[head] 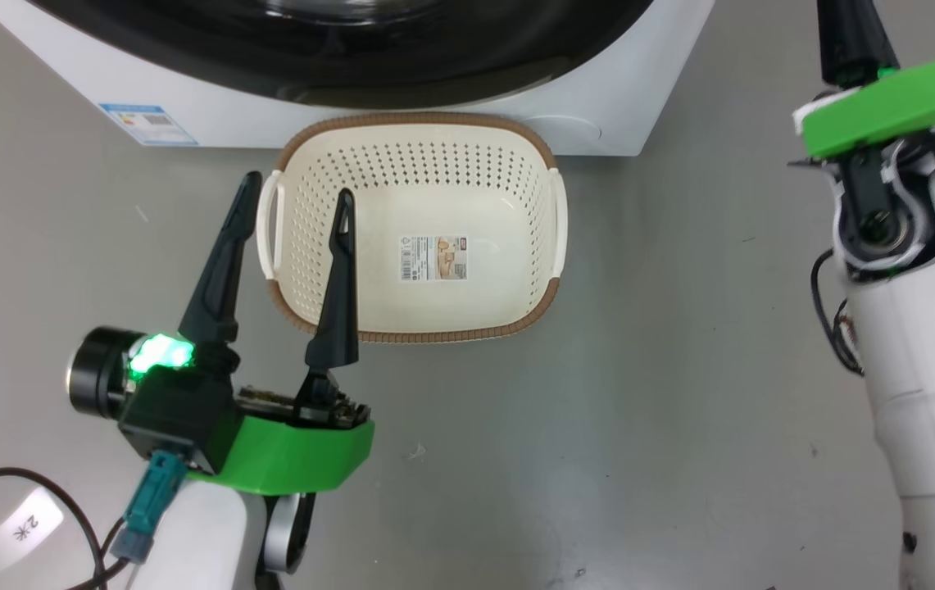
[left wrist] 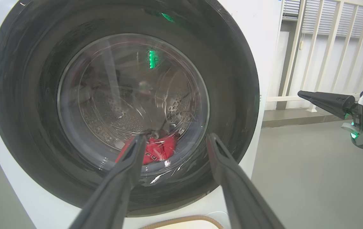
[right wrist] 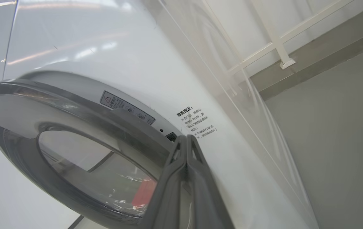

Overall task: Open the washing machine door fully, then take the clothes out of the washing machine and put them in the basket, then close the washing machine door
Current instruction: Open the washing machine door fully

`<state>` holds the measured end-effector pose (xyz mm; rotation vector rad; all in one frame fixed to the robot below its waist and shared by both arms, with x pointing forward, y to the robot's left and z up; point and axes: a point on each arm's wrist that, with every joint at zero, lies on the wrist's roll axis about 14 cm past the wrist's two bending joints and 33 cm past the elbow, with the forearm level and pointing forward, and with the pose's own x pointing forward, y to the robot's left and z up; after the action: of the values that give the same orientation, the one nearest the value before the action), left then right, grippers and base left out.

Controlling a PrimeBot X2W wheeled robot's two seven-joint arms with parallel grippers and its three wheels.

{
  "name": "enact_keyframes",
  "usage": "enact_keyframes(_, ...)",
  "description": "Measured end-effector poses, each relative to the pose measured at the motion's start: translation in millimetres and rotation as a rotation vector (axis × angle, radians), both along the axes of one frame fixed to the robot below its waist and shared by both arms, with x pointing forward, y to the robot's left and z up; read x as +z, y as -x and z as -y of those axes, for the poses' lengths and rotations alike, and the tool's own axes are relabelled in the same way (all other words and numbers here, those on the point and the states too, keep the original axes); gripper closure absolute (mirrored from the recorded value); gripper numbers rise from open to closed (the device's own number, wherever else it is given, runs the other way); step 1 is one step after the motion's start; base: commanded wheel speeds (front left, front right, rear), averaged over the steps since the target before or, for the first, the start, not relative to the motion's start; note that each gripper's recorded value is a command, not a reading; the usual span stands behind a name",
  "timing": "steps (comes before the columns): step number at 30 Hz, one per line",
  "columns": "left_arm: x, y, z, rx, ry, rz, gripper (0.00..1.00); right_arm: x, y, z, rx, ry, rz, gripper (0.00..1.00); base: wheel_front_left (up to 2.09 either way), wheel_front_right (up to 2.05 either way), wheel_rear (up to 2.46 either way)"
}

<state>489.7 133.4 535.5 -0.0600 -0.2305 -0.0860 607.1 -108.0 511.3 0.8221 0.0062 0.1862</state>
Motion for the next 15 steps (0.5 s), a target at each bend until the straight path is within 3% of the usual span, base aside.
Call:
enact_keyframes(11,-13.5,-4.8,-8.7,0.022,-0.006,-0.025,0.0,8.1,-25.0,-21.7,0.206,-0.277,-0.109,1.0,0.0,0.0,0.0)
enact_keyframes(15,-17.6,-8.0,-11.7,0.028,-0.01,-0.031,0.0,9.0,-35.2,-26.4,0.262,-0.329,-0.134,1.0,0.0,0.0,0.0)
